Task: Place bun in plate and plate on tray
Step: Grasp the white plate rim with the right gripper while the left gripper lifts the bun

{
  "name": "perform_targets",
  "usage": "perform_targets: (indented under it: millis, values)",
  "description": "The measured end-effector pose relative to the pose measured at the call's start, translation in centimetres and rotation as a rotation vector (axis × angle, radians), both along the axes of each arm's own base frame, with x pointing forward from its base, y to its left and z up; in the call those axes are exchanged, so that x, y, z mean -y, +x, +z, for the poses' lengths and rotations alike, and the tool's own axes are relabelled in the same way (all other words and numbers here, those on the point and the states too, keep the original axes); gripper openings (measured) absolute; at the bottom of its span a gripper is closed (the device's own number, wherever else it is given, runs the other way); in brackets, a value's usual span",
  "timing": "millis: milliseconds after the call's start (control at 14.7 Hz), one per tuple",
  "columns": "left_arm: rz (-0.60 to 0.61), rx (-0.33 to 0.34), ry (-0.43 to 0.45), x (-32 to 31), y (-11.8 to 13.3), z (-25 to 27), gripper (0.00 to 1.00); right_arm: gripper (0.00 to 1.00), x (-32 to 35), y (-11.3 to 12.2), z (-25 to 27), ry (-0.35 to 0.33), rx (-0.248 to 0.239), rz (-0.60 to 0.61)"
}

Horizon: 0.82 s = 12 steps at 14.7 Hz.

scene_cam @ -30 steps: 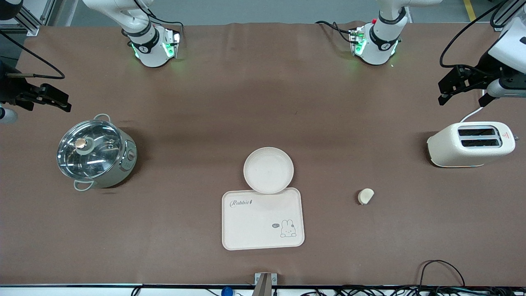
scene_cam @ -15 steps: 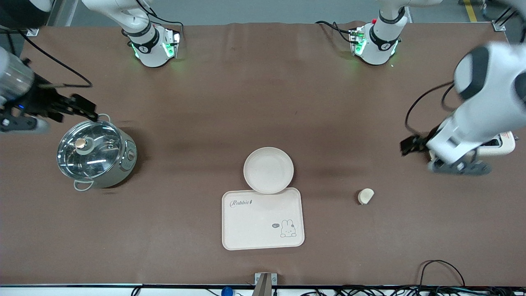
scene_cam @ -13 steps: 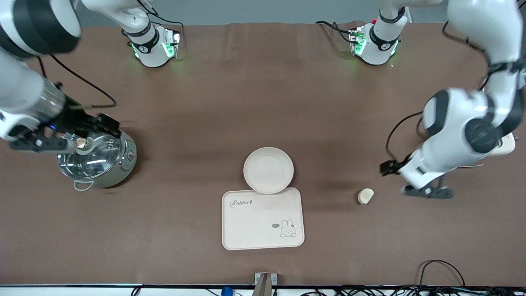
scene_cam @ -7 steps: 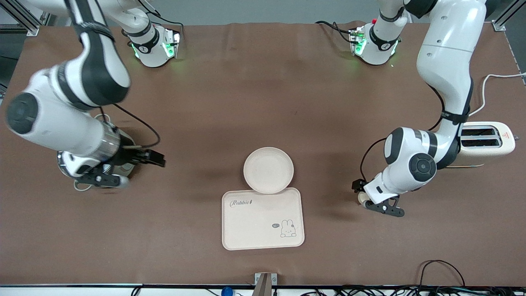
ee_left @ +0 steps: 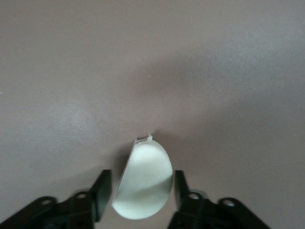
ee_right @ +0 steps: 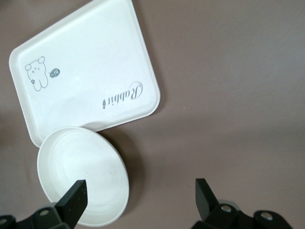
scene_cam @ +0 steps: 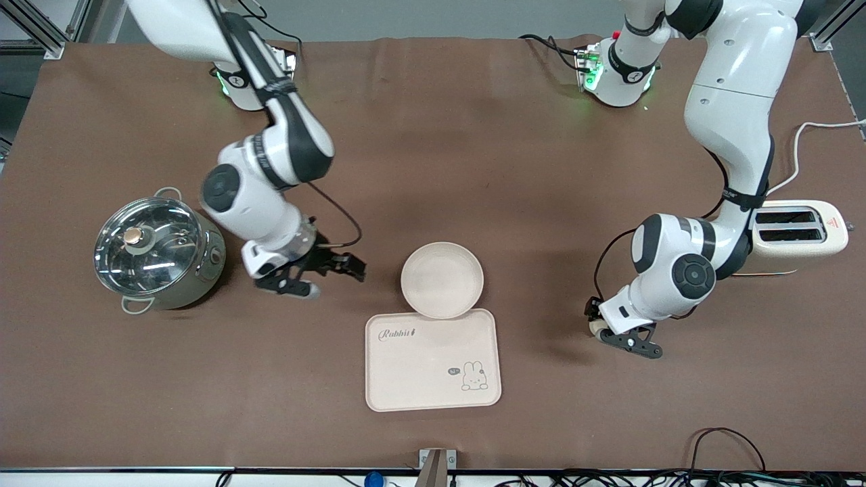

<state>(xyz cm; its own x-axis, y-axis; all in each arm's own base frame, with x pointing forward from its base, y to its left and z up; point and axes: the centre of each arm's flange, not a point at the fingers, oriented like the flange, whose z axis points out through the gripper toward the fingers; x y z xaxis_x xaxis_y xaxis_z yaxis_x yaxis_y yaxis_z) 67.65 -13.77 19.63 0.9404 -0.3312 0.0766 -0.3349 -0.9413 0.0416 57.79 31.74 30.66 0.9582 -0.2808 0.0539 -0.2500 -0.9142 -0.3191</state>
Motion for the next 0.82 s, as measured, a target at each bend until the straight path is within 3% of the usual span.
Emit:
perform_targets:
  millis: [68, 341, 477, 682, 750, 818]
  values:
    - [-0.001, 0.003, -0.001, 0.0, -0.2, -0.4, 0.45, 1.00, -1.7, -1.2, -1.8, -0.002, 0.004, -0.014]
    - [-0.018, 0.012, -0.006, 0.8, -0.3, -0.2, 0.15, 1.00, -6.5, -3.7, -7.9, 0.011, 0.047, -0.066]
    - [-0.038, 0.019, -0.023, 2.5, -0.5, 0.4, 0.09, 0.97, -7.2, -3.6, -9.7, 0.011, 0.053, -0.088]
    - [-0.010, 0.000, -0.038, 4.5, -0.5, 2.1, 0.08, 0.73, -7.4, -2.6, -10.0, 0.015, 0.060, -0.101]
    - [0.018, -0.024, -0.043, 5.3, -0.4, 2.9, 0.08, 0.73, -7.5, -2.5, -10.0, 0.016, 0.061, -0.101]
    - [0.061, -0.048, -0.052, 6.4, -0.5, 4.0, 0.08, 0.66, -7.6, -2.5, -9.9, 0.017, 0.061, -0.099]
